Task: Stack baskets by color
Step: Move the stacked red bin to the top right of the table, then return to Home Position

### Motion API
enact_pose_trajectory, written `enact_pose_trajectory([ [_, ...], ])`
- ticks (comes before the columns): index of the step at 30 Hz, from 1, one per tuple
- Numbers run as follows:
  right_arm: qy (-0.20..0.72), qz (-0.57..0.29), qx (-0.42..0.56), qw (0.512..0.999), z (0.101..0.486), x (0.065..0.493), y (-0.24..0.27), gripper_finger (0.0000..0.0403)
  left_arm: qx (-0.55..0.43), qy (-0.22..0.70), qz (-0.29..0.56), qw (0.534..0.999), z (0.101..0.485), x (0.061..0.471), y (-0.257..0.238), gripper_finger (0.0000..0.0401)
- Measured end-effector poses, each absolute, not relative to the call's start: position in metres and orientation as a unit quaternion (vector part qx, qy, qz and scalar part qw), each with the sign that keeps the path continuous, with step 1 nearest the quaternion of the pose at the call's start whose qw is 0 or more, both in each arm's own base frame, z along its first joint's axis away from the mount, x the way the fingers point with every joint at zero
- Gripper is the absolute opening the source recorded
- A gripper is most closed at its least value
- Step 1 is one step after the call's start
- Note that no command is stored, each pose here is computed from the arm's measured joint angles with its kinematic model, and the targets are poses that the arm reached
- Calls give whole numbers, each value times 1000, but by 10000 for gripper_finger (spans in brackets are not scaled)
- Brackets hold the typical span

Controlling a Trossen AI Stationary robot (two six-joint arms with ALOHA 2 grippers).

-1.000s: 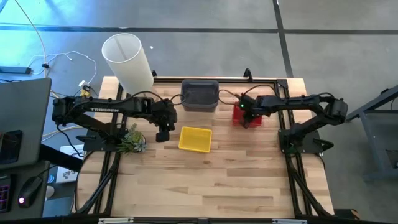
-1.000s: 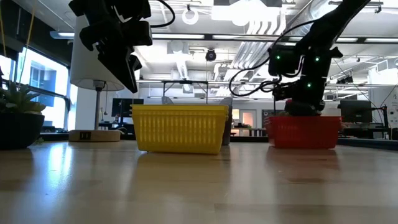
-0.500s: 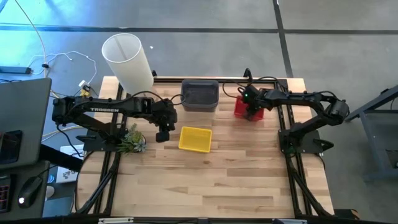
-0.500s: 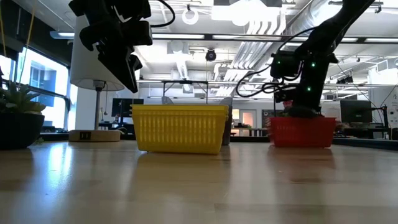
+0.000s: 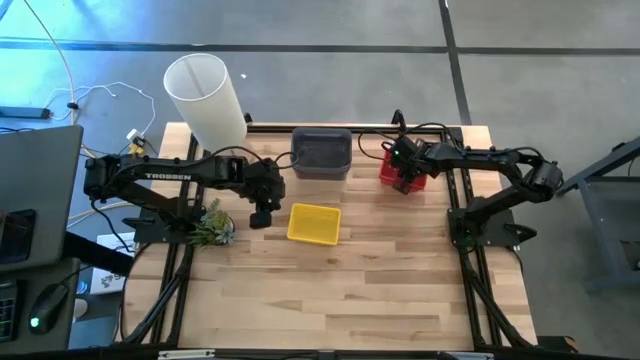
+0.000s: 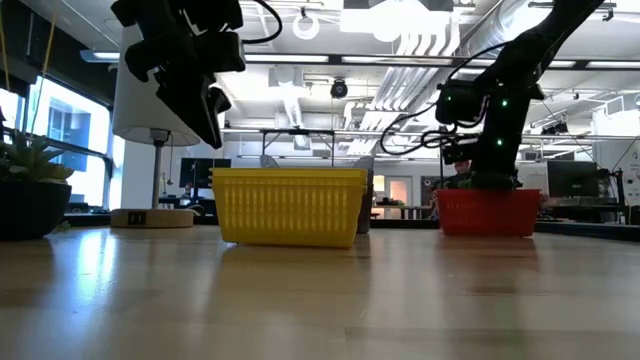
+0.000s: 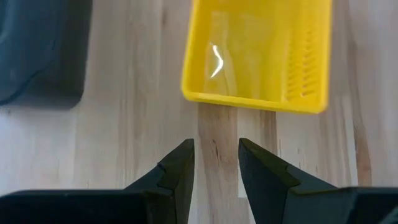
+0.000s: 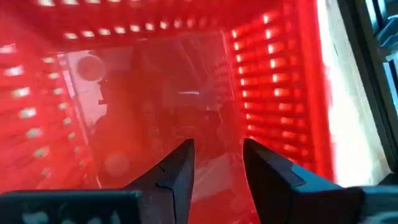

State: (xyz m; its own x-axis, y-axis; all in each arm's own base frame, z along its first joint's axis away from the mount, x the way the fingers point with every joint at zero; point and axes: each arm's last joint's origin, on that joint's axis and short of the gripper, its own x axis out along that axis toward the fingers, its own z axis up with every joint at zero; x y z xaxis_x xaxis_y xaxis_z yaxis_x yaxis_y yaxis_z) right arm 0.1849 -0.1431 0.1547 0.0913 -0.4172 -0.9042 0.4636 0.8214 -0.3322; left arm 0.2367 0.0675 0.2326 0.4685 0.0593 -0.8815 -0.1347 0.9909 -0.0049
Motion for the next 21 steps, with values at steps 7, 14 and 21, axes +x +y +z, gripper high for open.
enact_pose_trajectory([
  [7, 582, -316, 32, 748, 176, 179, -124, 125, -53, 488, 3, 871, 241, 230, 71, 111],
  [14, 515, -332, 84, 785, 202, 172, -106, 125, -68, 448, -19, 891, 255, 222, 72, 111],
  [21, 419, -267, 146, 856, 227, 177, -74, 125, -81, 348, -53, 933, 243, 219, 61, 111],
])
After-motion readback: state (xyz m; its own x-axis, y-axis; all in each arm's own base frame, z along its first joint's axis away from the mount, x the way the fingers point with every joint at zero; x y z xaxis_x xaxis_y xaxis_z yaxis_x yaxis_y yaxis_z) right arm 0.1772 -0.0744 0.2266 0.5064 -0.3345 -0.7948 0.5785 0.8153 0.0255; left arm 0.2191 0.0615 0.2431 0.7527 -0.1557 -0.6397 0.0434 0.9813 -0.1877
